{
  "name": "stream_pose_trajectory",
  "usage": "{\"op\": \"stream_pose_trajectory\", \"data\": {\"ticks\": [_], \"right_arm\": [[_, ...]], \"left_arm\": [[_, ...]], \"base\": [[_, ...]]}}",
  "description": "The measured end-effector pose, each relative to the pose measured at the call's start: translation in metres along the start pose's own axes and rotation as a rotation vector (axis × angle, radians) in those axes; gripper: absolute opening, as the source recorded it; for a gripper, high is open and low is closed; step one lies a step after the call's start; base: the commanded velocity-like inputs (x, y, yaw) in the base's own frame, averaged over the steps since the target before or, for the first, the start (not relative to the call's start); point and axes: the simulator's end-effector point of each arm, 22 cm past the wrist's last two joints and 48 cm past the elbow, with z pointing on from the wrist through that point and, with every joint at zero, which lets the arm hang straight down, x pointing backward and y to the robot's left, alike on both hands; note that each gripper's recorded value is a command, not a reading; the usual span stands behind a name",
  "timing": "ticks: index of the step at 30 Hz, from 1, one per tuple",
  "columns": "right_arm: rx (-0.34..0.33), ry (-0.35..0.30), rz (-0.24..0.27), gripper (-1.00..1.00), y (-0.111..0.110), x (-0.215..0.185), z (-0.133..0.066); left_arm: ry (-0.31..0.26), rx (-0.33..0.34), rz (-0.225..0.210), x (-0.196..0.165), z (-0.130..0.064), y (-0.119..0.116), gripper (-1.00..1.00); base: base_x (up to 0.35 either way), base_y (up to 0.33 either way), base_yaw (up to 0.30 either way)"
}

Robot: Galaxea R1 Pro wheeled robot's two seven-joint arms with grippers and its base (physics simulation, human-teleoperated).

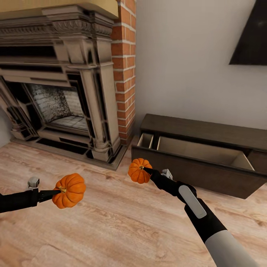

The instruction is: Place each of the two pumpkins and all three candles from the living room inside a cabinet in the living room (use any cabinet), then make sure every cabinet is closed, and position the cauldron so it is next to a table in the living room.

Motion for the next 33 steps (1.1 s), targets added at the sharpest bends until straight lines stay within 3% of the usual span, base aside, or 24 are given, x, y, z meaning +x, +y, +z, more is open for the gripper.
{"op": "stream_pose_trajectory", "data": {"ticks": [13,27,33], "right_arm": [[0.030,0.010,0.022,-1.00,0.008,-0.008,-0.005],[0.048,0.018,0.028,-1.00,-0.001,-0.005,-0.003],[0.052,0.018,0.031,-1.00,0.007,-0.010,-0.006]], "left_arm": [[0.010,0.000,-0.004,-0.014,-0.006,-0.020,-1.00],[0.005,-0.002,-0.010,-0.015,-0.006,-0.017,-1.00],[0.010,-0.007,-0.011,-0.021,-0.010,-0.025,-1.00]], "base": [[0.000,0.000,-0.160],[0.000,0.000,-0.254],[0.000,0.000,-0.257]]}}
